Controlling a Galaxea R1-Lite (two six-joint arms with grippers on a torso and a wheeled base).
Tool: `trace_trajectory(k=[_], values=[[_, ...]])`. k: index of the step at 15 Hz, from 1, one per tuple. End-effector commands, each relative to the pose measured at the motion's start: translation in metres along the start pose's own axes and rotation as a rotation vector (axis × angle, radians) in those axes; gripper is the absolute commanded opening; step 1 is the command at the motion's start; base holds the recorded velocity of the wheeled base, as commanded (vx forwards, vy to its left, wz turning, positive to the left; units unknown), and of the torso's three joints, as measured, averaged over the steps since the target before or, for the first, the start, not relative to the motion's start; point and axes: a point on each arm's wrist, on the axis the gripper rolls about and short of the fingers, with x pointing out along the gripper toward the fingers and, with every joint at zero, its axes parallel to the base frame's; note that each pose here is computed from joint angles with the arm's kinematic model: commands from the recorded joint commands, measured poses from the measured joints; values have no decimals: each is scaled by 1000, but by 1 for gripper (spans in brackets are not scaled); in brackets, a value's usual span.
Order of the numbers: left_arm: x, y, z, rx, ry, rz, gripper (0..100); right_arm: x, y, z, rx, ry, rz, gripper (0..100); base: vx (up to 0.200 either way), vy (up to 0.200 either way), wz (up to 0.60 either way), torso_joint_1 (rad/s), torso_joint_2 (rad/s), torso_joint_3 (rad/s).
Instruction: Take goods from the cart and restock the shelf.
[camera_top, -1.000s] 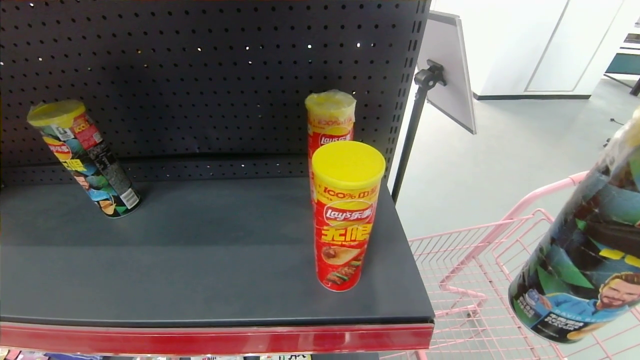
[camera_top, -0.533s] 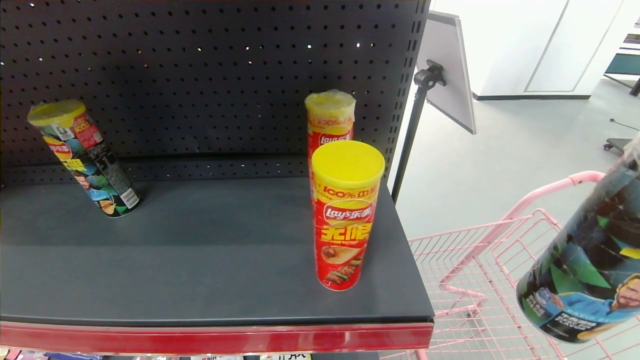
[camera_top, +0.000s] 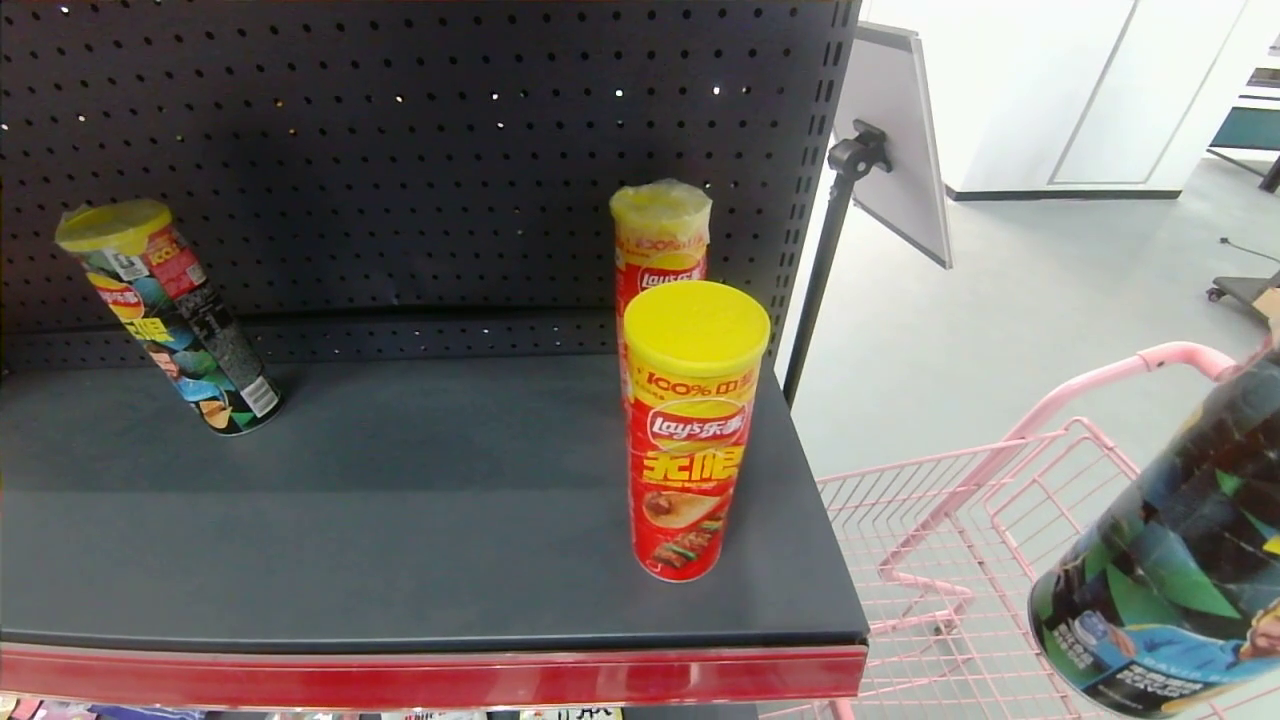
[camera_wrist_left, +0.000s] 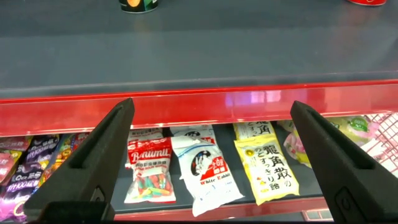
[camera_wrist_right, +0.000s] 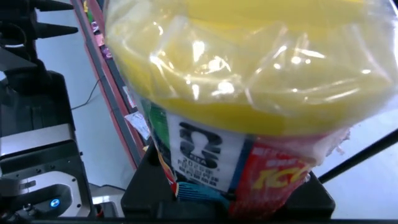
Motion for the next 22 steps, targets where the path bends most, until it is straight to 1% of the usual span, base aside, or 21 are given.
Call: trace_trajectory(k=[1,6,10,12,13,14,19,22], values=[[0,0,0,0,1,1,100,2,3,-3,1,4,26,0,0,200,0,7,7,2],[0,0,0,-1,1,0,100,2,4,-6,5,13,31,0,0,200,0,3,4,0],[0,0,0,0,1,0,100,-1,6,-4,0,-6,48,0,0,200,0,-1,2,4],[0,0,0,0,1,0,100,-7,10,-3,-6,-24,71,0,0,200,0,0,7,-2],[0,0,0,0,1,0,100,-8,15,-5,-7,-22,101,0,0,200,0,7,-2,2],[0,0,0,0,1,0,100,-7,16,-6,-6,-18,102,0,0,200,0,2,2,7],[0,0,0,0,1,0,100,5,12,-9,7,20,108,0,0,200,0,1,1,0],[0,0,0,0,1,0,100,9,11,-9,10,27,109,0,0,200,0,1,-1,2]])
